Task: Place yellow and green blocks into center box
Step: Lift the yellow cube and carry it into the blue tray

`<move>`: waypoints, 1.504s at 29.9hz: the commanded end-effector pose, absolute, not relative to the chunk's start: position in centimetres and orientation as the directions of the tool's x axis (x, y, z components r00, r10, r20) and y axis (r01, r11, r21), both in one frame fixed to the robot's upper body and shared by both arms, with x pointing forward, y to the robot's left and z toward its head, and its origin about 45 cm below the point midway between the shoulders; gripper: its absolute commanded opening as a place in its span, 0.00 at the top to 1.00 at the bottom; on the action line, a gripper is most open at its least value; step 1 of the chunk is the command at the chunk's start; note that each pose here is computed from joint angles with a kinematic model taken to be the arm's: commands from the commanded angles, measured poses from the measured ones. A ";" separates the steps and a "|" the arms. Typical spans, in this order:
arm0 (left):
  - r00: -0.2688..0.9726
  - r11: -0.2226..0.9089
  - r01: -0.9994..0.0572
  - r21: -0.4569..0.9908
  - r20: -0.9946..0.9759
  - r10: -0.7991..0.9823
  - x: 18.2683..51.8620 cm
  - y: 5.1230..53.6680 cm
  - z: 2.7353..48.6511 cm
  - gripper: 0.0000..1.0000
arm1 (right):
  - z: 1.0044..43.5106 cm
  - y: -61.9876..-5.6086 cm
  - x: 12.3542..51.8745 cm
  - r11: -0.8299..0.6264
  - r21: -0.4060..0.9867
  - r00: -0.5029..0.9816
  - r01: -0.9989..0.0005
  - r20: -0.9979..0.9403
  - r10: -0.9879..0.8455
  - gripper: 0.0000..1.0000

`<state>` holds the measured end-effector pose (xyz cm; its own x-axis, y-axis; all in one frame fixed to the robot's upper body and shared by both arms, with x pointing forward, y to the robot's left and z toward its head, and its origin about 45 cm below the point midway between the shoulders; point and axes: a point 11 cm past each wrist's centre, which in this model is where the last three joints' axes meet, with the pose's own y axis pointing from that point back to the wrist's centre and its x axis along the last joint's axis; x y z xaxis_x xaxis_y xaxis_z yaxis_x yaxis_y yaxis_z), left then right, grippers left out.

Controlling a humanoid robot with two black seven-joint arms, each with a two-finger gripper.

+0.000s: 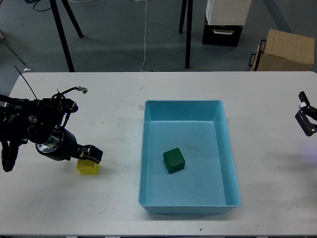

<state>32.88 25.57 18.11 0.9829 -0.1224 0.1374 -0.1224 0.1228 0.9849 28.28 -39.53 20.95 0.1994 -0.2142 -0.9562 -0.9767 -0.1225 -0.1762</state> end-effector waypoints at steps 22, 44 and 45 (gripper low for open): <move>0.983 0.056 -0.125 0.991 0.131 -0.131 32.9 25.8 16.0 0.96 | 20.9 -39.7 28.1 -0.119 -0.172 0.195 -0.978 -0.957 -0.217 0.00; 0.774 0.307 -0.293 0.906 0.413 -0.480 36.2 4.4 28.4 0.91 | 20.7 -39.7 28.2 -0.122 -0.168 0.192 -0.978 -0.956 -0.222 0.00; 0.768 0.310 -0.268 0.912 0.397 -0.503 35.5 3.4 27.6 0.86 | 20.8 -39.7 28.3 -0.122 -0.170 0.194 -0.978 -0.956 -0.222 0.00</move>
<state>37.26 6.55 29.32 0.7916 -0.4363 0.4278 -0.3233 0.2949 0.8992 28.15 -39.71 20.78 0.1923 -0.2206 -0.9562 -0.9782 -0.1208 -0.1688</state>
